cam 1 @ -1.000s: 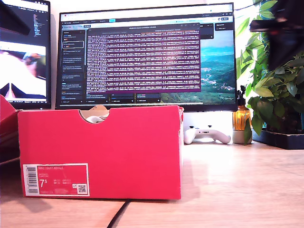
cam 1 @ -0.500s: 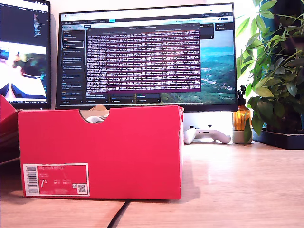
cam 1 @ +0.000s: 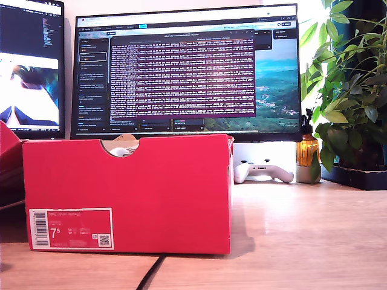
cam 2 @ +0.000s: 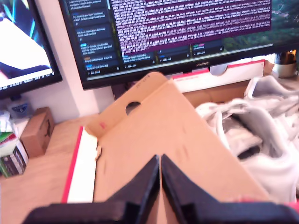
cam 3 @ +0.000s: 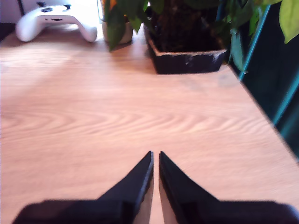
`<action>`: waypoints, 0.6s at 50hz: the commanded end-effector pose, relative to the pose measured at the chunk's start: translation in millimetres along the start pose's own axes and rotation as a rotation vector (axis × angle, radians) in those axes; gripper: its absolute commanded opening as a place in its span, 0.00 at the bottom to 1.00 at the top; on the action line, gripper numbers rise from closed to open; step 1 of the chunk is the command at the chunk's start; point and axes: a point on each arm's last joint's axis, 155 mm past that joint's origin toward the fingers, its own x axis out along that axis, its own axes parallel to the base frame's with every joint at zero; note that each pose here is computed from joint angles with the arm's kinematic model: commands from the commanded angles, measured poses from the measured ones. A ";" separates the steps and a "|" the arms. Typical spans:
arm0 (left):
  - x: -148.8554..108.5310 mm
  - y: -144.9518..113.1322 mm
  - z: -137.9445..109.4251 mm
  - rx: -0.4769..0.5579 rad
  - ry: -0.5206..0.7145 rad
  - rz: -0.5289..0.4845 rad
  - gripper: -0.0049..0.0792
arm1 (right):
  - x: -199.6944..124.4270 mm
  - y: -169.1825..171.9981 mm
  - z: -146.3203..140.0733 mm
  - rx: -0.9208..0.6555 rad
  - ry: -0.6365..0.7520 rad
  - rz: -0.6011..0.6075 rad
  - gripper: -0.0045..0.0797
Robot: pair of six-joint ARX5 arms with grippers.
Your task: Pack the white shoes by picking the first shoe and placing it inside the red shoebox, left side, then picking and rotating the second shoe and placing it in the shoebox
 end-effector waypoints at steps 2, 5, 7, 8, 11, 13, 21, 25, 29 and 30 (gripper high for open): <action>-0.9 5.0 -20.8 -0.014 0.041 0.028 0.04 | -3.3 10.3 -10.3 0.007 0.005 0.052 0.04; -1.6 9.0 -29.2 -0.018 0.060 0.049 0.04 | -5.2 15.4 -14.8 -0.010 0.007 0.073 0.04; -2.1 9.7 -32.3 -0.020 0.062 0.053 0.04 | -6.8 16.2 -17.8 -0.014 0.006 0.075 0.04; -2.6 10.1 -33.2 -0.020 0.060 0.055 0.04 | -7.6 16.6 -19.5 -0.015 0.007 0.077 0.04; -4.1 13.0 -35.7 -0.021 0.055 0.071 0.04 | -9.8 16.2 -24.2 -0.024 0.007 0.073 0.04; -5.5 16.4 -36.1 -0.025 0.055 0.087 0.04 | -11.0 15.8 -24.4 -0.026 0.001 0.070 0.04; -10.9 22.7 -28.0 -0.021 0.021 0.116 0.04 | -13.7 16.4 -22.7 -0.042 -0.015 0.071 0.04; -14.1 25.6 -26.2 -0.020 0.012 0.130 0.04 | -15.0 16.3 -22.7 -0.043 -0.024 0.070 0.04; -17.4 28.8 -23.3 -0.019 -0.003 0.145 0.04 | -17.4 16.4 -20.3 -0.044 -0.051 0.069 0.04; -18.3 29.6 -22.4 -0.018 -0.007 0.148 0.04 | -17.8 16.5 -19.8 -0.044 -0.053 0.069 0.04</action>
